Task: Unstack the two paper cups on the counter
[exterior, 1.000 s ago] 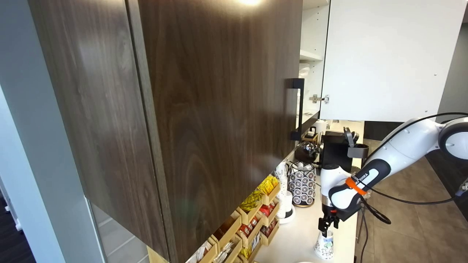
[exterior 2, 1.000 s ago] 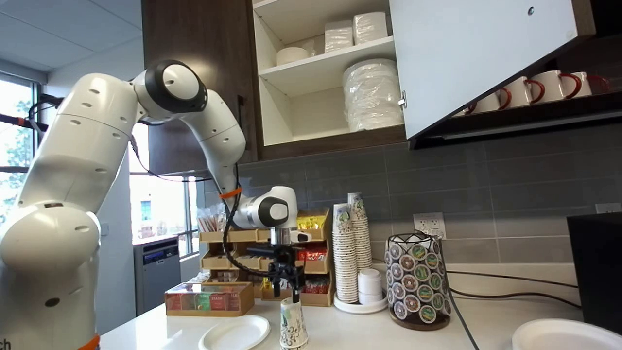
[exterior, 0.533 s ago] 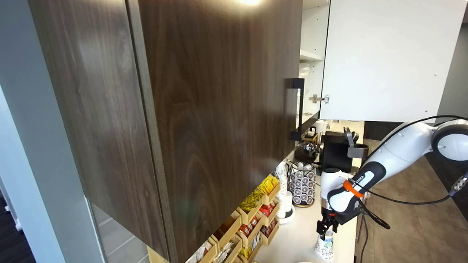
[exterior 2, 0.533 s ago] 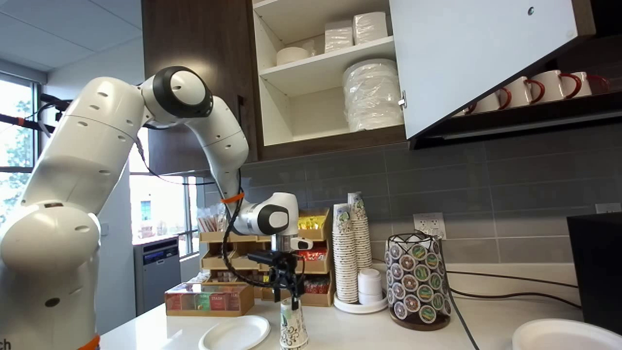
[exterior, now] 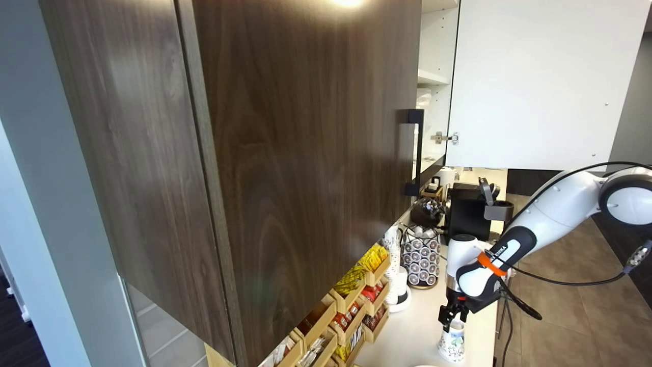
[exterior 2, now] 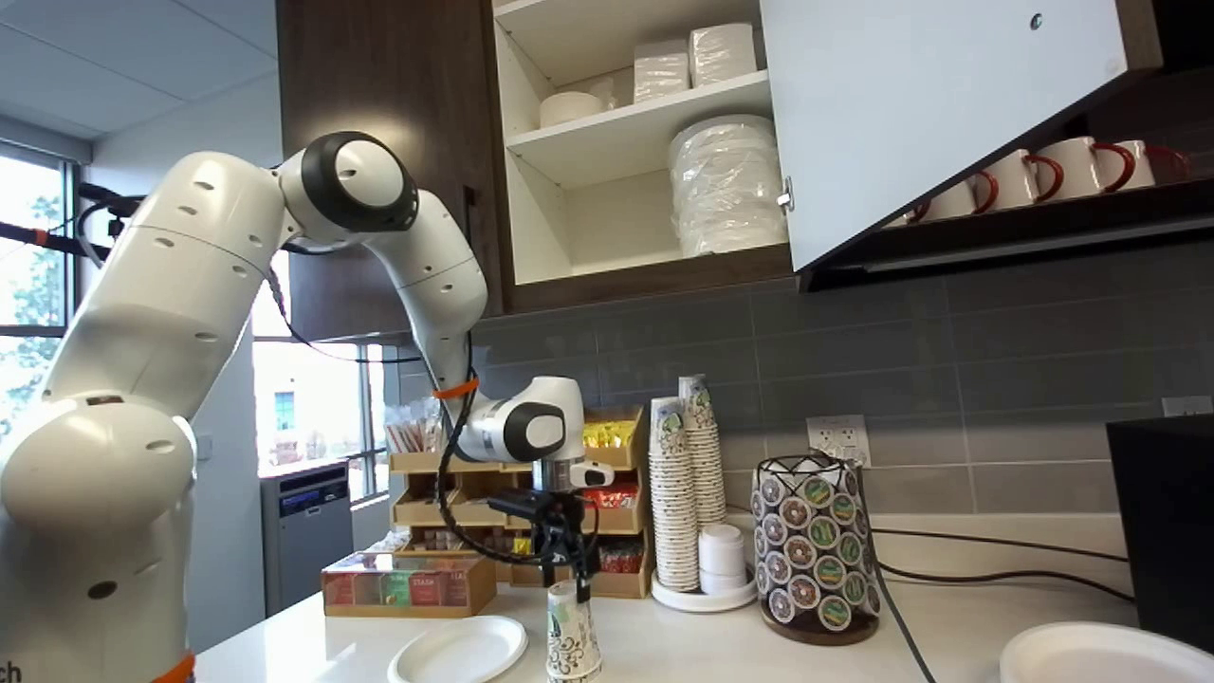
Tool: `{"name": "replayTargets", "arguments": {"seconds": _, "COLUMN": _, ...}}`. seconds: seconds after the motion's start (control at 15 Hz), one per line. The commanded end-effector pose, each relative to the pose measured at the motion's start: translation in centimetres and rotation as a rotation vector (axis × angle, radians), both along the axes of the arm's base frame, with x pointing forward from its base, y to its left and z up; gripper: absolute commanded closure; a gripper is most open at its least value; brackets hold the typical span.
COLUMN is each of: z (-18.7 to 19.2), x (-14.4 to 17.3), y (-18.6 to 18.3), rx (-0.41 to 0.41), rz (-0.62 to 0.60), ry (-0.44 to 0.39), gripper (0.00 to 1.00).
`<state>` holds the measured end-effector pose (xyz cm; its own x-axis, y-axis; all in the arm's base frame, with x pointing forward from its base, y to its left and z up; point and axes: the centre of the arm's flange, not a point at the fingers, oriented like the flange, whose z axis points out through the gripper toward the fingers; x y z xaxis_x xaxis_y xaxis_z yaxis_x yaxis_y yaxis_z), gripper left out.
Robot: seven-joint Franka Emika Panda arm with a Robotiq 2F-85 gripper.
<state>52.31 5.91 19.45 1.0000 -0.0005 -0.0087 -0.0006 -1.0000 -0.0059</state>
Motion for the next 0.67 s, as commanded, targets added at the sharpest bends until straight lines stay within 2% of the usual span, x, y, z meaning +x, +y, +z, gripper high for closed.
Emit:
{"name": "replayTargets", "arguments": {"seconds": 0.0, "z": -0.77, "x": 0.14, "y": -0.05, "rx": 0.006, "rz": -0.005, "ry": -0.006, "gripper": 0.00}}
{"name": "replayTargets", "arguments": {"seconds": 0.6, "z": -0.61, "x": 0.18, "y": -0.02, "rx": 0.006, "rz": -0.006, "ry": -0.008, "gripper": 0.00}}
